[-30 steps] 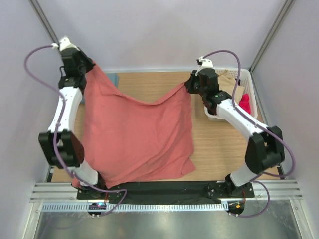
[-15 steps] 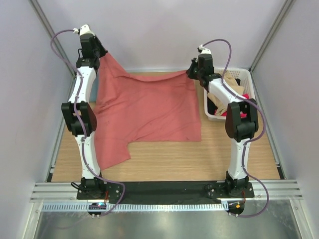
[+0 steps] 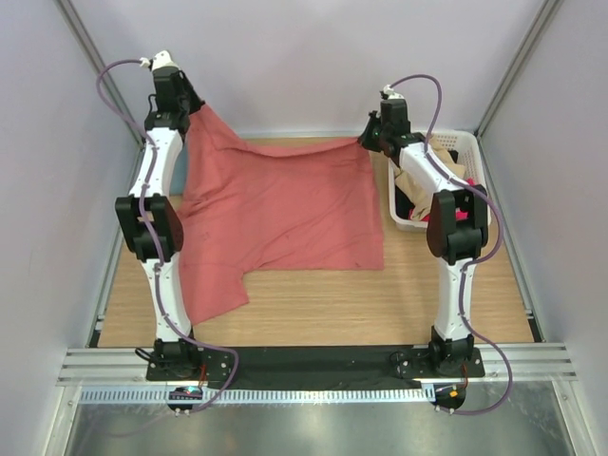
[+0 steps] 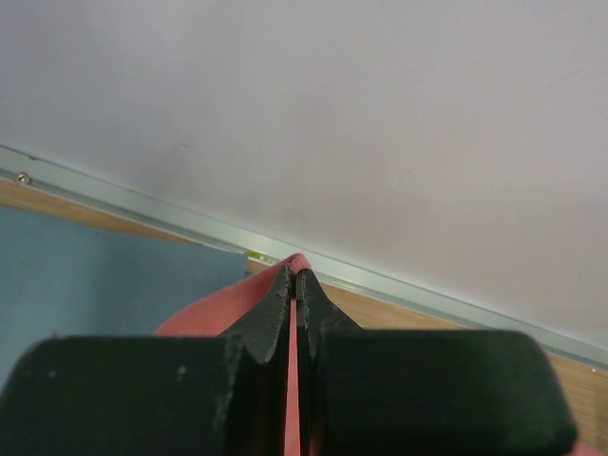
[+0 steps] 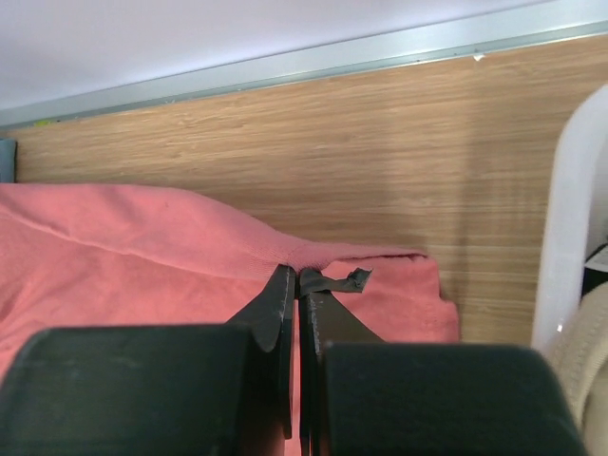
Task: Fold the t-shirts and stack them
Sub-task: Flatten the tshirt out
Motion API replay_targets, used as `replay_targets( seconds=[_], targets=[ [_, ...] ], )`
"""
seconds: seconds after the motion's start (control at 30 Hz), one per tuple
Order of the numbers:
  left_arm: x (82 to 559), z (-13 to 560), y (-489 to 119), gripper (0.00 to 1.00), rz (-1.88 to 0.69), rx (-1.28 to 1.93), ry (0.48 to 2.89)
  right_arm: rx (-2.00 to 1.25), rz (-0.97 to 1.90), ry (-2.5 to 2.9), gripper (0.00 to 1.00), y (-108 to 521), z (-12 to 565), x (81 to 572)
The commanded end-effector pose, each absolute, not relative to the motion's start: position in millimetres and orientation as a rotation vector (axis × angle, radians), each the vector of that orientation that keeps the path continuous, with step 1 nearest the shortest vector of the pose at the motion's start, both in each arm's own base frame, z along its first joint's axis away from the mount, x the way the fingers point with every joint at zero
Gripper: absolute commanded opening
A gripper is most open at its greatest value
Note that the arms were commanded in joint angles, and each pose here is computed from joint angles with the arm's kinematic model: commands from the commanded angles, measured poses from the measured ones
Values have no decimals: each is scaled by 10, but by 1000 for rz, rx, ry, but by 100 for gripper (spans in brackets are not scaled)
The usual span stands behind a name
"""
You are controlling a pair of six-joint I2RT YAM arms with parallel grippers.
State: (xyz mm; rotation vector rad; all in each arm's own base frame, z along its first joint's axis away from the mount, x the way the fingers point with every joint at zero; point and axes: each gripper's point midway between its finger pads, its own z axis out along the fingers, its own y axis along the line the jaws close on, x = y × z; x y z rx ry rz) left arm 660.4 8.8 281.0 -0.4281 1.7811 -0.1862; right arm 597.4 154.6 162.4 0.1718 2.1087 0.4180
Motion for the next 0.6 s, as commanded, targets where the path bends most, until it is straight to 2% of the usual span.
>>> replay_targets(
  seconds=[0.0,0.13,0.27,0.37,0.4,0.5,0.57],
  targets=[
    [6301,3587,172,0,-168,-438,1657,205,452,2036,1,1445,2117,5944],
    [6051,4229,207,0,-176,-446,1538,176,480,1978,1,1468,2553,5862],
    [5662,4996,211,0,-194,-431,1402,146,497,1869,1,1426,3259,5664],
    [5236,5522,199,0,-220,-415,1306,111,499,1809,1,1404,3603,5482],
    [4963,5801,186,0,-243,-414,1248,99,508,1756,1,1385,3876,5334],
    [4547,6084,174,1,-274,-423,1191,64,522,1633,1,1323,4418,4955],
    [4029,6456,140,0,-308,-408,1107,59,520,1598,1,1280,4609,4773]
  ],
)
